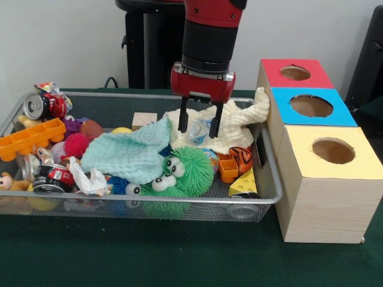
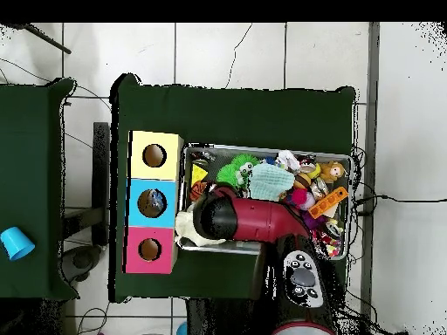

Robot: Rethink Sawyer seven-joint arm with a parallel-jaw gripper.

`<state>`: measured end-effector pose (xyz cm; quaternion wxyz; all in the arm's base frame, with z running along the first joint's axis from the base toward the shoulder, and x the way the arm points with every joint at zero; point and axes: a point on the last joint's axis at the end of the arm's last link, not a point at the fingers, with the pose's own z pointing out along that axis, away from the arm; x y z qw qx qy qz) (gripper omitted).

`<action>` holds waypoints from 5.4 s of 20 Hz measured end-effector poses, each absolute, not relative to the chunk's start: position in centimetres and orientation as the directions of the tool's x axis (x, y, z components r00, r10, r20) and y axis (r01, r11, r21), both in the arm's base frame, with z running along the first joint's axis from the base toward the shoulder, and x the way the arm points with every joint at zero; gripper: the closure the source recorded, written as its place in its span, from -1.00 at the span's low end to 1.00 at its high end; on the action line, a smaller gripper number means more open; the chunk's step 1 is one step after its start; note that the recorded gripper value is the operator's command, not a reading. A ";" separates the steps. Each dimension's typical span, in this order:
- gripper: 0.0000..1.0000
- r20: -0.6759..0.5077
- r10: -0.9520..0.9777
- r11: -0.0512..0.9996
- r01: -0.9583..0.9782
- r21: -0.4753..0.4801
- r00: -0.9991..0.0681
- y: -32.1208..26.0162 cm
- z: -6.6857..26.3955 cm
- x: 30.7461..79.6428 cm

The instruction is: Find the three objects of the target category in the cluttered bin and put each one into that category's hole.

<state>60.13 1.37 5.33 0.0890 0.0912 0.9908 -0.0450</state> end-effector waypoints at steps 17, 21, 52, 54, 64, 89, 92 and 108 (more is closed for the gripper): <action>-1.00 -0.126 0.209 0.974 0.218 -0.062 -0.970 1.6 5.1 56.8; -1.00 -0.126 0.216 0.973 0.225 -0.060 -0.968 1.4 5.1 56.8; -1.00 -0.068 0.248 0.967 0.252 -0.048 -0.966 2.3 2.5 55.7; -1.00 -0.062 0.248 0.967 0.251 -0.048 -0.967 2.3 2.2 55.5; -1.00 -0.049 0.250 0.966 0.252 -0.048 -0.967 2.3 1.4 55.1; -1.00 -0.089 0.267 0.961 0.271 -0.045 -0.960 1.2 0.3 55.2; -1.00 -0.089 0.267 0.961 0.271 -0.045 -0.960 1.2 0.3 55.2; 1.00 -0.089 0.267 0.961 0.271 -0.045 -0.960 1.2 0.2 55.2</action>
